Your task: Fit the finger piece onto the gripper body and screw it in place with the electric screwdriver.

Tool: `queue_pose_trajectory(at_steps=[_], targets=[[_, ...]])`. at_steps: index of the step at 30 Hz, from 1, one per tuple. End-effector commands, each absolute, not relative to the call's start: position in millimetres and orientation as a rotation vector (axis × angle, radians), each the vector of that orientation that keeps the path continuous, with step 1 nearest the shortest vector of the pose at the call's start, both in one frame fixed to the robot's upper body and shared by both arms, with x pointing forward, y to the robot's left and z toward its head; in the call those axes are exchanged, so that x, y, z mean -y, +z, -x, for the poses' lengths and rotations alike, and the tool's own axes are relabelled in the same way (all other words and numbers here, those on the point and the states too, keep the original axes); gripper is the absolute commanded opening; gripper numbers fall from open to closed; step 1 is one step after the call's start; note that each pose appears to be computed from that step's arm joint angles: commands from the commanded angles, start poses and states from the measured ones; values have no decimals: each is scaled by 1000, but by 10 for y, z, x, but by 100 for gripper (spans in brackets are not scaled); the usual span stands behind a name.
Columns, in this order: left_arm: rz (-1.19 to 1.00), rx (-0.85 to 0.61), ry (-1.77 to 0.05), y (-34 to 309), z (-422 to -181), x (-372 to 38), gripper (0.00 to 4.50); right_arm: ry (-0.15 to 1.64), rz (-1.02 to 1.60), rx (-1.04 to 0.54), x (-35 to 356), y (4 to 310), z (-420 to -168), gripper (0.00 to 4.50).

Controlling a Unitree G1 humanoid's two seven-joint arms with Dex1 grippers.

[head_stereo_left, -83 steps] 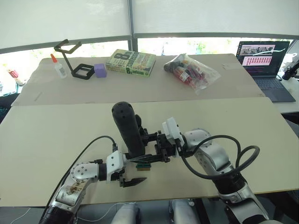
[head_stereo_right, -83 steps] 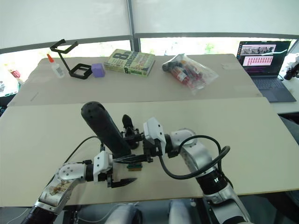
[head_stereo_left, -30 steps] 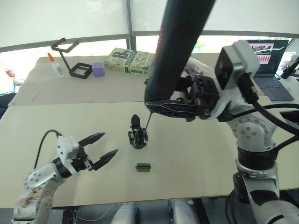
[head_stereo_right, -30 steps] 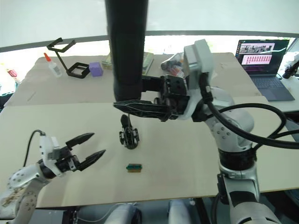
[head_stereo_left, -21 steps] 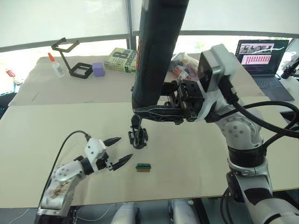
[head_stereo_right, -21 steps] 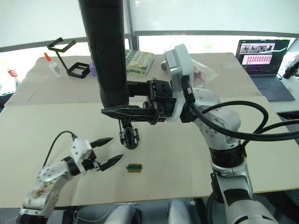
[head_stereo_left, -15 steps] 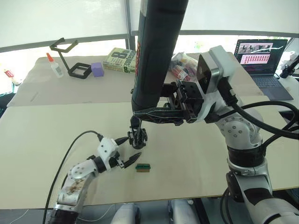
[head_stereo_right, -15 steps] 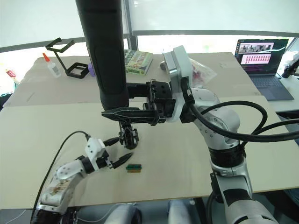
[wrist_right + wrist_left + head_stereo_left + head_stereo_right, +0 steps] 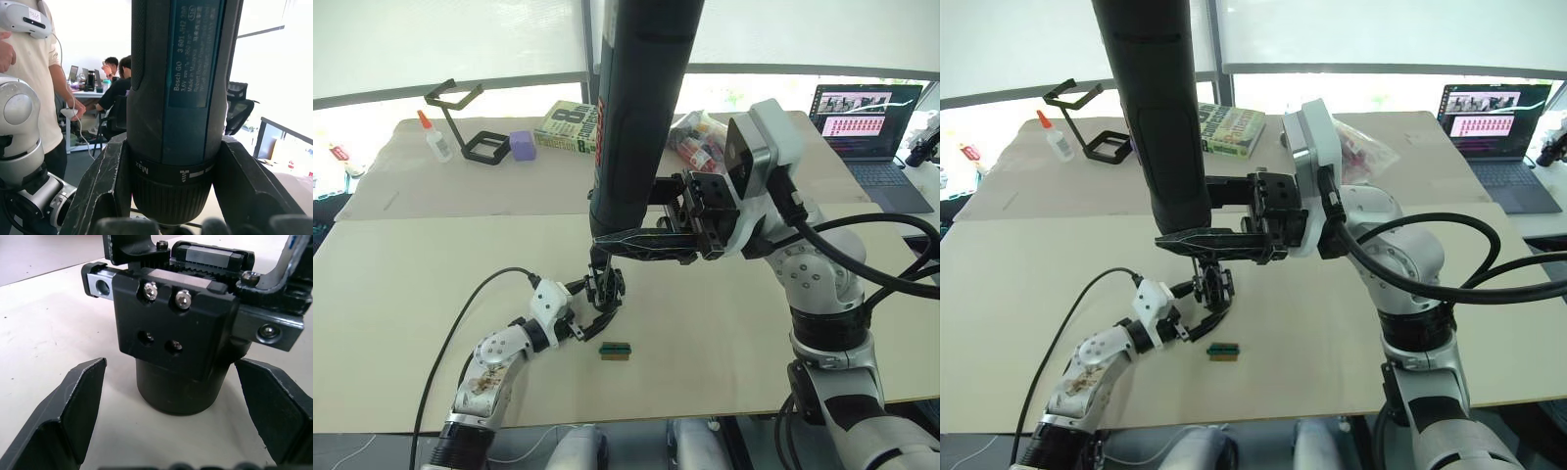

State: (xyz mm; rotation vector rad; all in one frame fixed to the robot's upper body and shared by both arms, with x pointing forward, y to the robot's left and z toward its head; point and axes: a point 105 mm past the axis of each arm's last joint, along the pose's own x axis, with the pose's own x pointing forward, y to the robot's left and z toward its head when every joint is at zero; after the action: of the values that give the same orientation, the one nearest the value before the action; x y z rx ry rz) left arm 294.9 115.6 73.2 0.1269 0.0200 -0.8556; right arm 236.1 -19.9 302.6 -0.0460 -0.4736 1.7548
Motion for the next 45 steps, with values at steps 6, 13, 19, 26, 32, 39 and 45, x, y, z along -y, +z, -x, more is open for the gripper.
queue_pose_trajectory(at_steps=[6, 13, 19, 26, 32, 39, 45], targets=[[-95, -24, -917, 723, -2943, -1041, 268, 1749, 80, 565, 241, 3128, -2269, 195], [-103, -4, -961, 760, -2954, -1058, 230, 1743, 83, 562, 264, 3132, -2273, 195], [-167, 30, -1053, 823, -3026, -1029, 230, 1743, 84, 557, 286, 3137, -2272, 195], [-260, 47, -1177, 808, -3089, -1064, 230, 1751, 82, 550, 295, 3143, -2252, 195], [-230, -1, -1192, 735, -3122, -1112, 230, 1752, 83, 548, 300, 3145, -2245, 195], [-184, -43, -1145, 665, -3131, -1140, 230, 1747, 88, 548, 315, 3148, -2240, 195], [-173, -55, -1147, 619, -3039, -1181, 448, 1746, 90, 548, 321, 3158, -2243, 195]])
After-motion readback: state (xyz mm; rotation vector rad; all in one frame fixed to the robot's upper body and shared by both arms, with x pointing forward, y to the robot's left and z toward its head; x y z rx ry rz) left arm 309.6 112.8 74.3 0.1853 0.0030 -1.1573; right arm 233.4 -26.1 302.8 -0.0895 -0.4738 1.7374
